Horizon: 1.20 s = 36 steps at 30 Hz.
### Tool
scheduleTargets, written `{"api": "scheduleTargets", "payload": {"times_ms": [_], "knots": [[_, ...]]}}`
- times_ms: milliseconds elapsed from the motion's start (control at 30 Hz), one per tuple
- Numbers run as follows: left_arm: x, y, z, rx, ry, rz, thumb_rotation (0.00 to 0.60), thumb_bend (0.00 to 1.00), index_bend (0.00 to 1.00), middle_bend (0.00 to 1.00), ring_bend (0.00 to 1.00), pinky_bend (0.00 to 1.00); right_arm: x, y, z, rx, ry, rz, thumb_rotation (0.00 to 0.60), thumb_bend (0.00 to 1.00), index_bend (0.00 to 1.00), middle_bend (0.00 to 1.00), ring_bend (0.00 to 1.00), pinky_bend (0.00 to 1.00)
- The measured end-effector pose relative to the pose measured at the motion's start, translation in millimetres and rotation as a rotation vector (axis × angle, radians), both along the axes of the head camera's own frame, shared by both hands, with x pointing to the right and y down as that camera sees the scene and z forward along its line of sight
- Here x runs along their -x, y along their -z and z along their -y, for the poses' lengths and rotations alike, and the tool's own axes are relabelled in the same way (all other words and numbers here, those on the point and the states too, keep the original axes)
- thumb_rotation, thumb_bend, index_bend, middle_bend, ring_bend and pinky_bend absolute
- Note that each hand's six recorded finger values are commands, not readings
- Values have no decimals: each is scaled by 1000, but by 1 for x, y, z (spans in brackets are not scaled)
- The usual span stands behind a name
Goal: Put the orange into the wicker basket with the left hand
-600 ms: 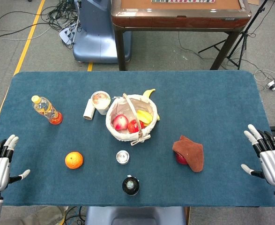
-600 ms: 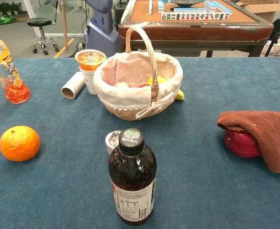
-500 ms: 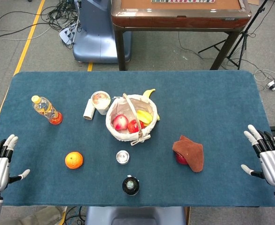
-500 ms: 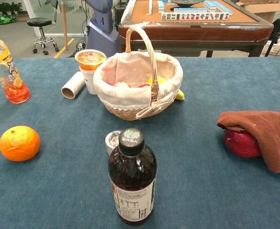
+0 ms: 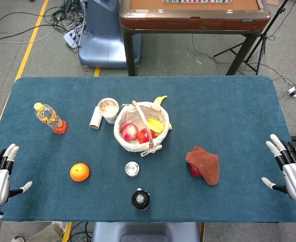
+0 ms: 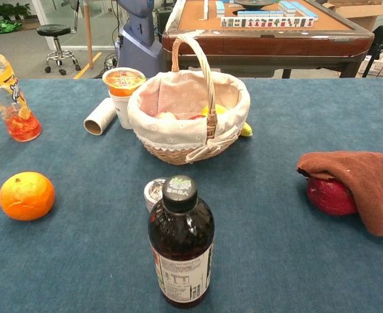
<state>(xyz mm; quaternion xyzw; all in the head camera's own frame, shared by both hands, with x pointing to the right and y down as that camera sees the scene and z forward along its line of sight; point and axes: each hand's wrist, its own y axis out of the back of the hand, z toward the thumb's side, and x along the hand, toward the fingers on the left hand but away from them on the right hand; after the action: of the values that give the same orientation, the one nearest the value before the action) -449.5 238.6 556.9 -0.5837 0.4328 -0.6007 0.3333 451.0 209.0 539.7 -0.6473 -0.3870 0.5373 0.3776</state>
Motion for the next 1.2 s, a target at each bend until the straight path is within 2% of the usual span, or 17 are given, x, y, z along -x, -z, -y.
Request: {"api": "scheduleTargets", "payload": {"times_ms": [267,433,567,800,1033,1200], "knots": [[-2,-1,3,-31,-17,-24,600,88,0,0,0,0,0,4,1,-14,-1,1,600,4,0,0,0,14],[-11,-6,9,-28,-82,-82,600,88,5,0,0,0,0,7,3,-25,-4,-2,600,3,0,0,0,14],[-22,-14,14,20,-171,-110,600,88,17,0,0,0,0,7,2,-21,-5,-4,600,4,0,0,0,14],[-48,-38,20,147,-353,-125,600,88,17,0,0,16,-1,7,0,-19,-7,-4,600,3,0,0,0,14],[-75,-61,27,222,-491,-118,600,88,27,0,10,93,0,5,0,-15,-3,-1,600,4,0,0,0,14],[-87,-77,32,267,-548,-99,600,88,74,0,95,179,0,5,0,-15,-4,0,600,4,0,0,0,14]]}}
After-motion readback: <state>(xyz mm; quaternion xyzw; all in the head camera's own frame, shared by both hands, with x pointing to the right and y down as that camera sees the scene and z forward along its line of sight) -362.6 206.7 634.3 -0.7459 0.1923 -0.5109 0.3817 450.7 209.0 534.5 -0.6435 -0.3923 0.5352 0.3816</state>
